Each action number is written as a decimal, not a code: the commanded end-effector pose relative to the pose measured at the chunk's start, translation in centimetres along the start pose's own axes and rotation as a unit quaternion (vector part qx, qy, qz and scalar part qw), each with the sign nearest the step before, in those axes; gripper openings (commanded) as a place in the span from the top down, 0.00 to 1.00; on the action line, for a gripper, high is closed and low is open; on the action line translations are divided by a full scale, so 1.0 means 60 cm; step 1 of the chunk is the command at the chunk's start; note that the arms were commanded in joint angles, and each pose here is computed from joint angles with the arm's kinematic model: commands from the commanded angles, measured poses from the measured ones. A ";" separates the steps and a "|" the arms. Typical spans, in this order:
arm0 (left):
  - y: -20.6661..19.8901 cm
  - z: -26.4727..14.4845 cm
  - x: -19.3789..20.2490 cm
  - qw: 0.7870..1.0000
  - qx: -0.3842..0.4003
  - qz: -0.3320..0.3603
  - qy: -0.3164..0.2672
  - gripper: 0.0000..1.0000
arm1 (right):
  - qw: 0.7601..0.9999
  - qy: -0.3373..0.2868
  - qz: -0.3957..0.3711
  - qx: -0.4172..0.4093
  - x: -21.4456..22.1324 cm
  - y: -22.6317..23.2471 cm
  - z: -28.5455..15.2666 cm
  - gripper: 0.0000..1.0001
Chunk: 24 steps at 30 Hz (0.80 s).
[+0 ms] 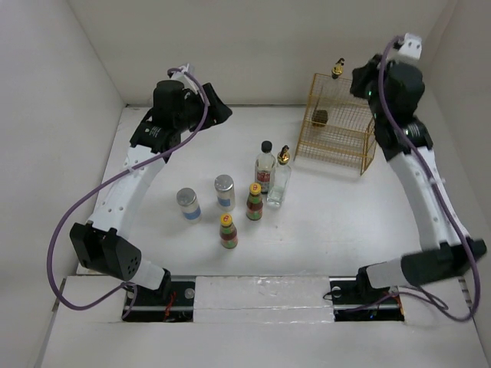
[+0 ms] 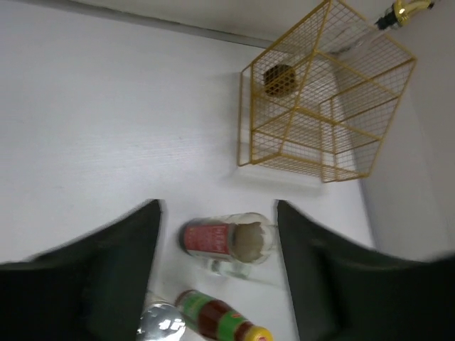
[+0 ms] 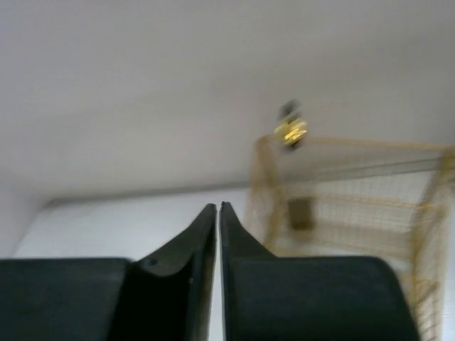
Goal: Organize the condiment bottles
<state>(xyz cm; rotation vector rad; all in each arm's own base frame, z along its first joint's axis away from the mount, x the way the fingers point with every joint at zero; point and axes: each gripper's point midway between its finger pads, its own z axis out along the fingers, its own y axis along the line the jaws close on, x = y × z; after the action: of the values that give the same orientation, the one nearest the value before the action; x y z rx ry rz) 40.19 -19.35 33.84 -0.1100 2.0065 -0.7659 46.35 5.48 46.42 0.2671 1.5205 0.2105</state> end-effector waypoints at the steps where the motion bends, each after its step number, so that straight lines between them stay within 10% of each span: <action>1: -0.007 -0.020 -0.024 1.000 -0.001 0.006 -0.028 0.42 | 0.985 0.035 -0.027 -0.166 0.052 0.094 -0.117 0.88; 3: 0.006 -0.018 -0.018 0.999 -0.017 0.004 -0.026 0.82 | 0.972 0.075 -0.033 -0.219 0.108 0.105 -0.199 0.49; 7: 0.031 -0.018 -0.012 0.998 -0.060 0.024 -0.027 0.87 | 0.935 0.171 -0.041 -0.308 0.226 0.126 -0.318 0.12; 13: -0.007 -0.013 -0.007 0.991 -0.099 0.084 -0.040 0.81 | 0.906 0.208 -0.063 -0.364 0.291 0.170 -0.363 0.06; 24: -0.027 -0.024 -0.003 0.984 -0.125 0.112 -0.061 0.75 | 0.928 0.189 -0.091 -0.309 0.357 0.185 -0.263 0.07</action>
<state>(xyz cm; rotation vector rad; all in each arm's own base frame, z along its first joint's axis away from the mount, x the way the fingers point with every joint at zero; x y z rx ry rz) 38.94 -20.49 32.64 -0.0694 2.0200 -0.3870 29.61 22.49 27.15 -0.4688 1.8681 0.6343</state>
